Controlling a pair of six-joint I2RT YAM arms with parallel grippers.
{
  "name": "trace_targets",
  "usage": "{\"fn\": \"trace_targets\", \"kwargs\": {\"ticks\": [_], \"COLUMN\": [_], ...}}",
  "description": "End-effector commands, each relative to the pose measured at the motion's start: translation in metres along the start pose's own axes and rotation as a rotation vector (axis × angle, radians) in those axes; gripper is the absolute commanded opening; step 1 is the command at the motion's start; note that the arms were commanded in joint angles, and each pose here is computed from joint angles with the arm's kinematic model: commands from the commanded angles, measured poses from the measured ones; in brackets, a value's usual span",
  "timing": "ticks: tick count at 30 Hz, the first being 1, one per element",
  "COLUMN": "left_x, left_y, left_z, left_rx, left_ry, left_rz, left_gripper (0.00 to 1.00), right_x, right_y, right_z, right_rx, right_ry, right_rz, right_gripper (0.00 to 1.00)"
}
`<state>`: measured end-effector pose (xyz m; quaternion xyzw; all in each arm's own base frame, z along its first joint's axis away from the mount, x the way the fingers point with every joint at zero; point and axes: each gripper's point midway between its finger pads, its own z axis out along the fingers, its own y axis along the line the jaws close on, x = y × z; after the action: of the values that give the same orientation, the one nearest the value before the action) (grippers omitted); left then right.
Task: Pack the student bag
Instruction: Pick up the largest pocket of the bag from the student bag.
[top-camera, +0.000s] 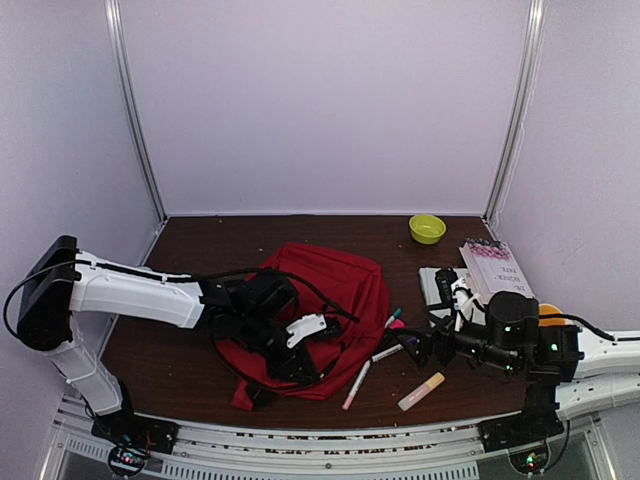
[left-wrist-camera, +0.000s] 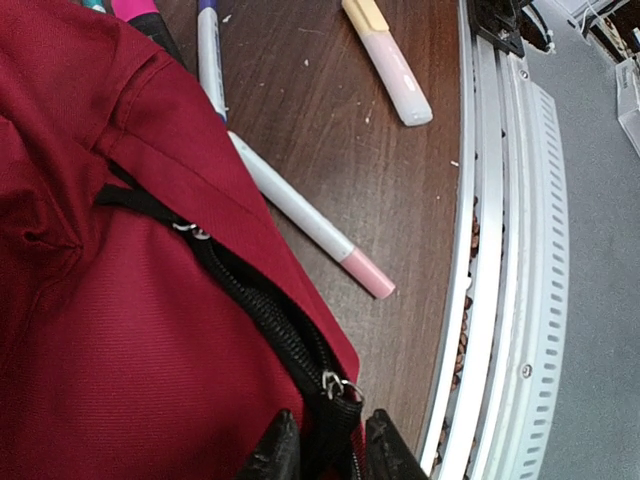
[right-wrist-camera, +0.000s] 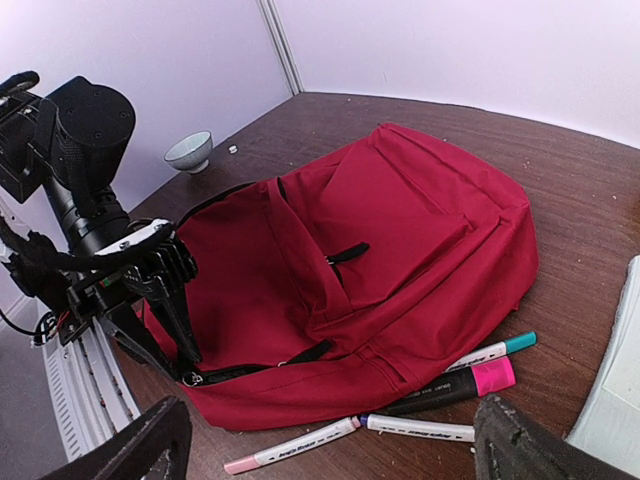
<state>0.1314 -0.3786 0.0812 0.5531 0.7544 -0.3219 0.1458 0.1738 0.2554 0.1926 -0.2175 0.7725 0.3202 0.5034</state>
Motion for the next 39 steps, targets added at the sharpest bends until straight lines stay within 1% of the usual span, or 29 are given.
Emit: {"fn": "trace_targets", "kwargs": {"ticks": [1,9,10,11,12,13,16,29,32,36,39], "left_x": [-0.02,-0.019,-0.018,-0.017,-0.016,-0.015,-0.014,-0.012,-0.006,0.0,0.001], "left_y": [-0.006,-0.007,-0.006,-0.006,-0.005,-0.003,0.002,0.013,0.015,0.017,0.016], "left_z": [-0.016,-0.017,-0.017,-0.016,-0.015,-0.014,-0.012,0.001,0.005,0.007,0.003], "left_rx": [0.005,0.005,0.005,0.002,-0.007,-0.017,-0.047,-0.072,-0.072,-0.075,-0.078], "left_ry": [-0.044,-0.036,-0.033,-0.029,-0.027,-0.023,-0.019,0.021,0.046,0.076,0.076], "left_rz": [0.022,0.018,0.018,0.02,0.026,0.031,0.05,0.089,0.086,0.085,0.087], "left_gripper": [0.23,0.14,0.16,0.23,0.32,0.37,0.45,0.5,0.47,0.32,0.28], "right_x": [-0.003,0.0,0.0,0.0,0.0,0.001,0.0,0.0,-0.001,0.001,0.0], "right_y": [0.003,0.003,0.003,0.003,0.003,0.003,0.003,0.002,0.003,0.003,0.003], "right_z": [-0.001,0.0,0.0,0.0,0.0,0.0,0.0,-0.002,-0.001,-0.001,-0.001], "right_rx": [-0.017,-0.02,-0.02,-0.019,-0.02,-0.021,-0.022,-0.023,-0.023,-0.024,-0.024], "right_ry": [-0.008,-0.006,-0.006,-0.007,-0.006,-0.004,-0.005,-0.015,-0.015,-0.011,-0.013], "right_rz": [0.024,0.032,0.033,0.034,0.034,0.034,0.036,0.044,0.038,0.035,0.035], "right_gripper": [0.99,0.99,0.99,0.99,0.99,0.99,0.99,0.99,0.99,0.99,0.99]}}
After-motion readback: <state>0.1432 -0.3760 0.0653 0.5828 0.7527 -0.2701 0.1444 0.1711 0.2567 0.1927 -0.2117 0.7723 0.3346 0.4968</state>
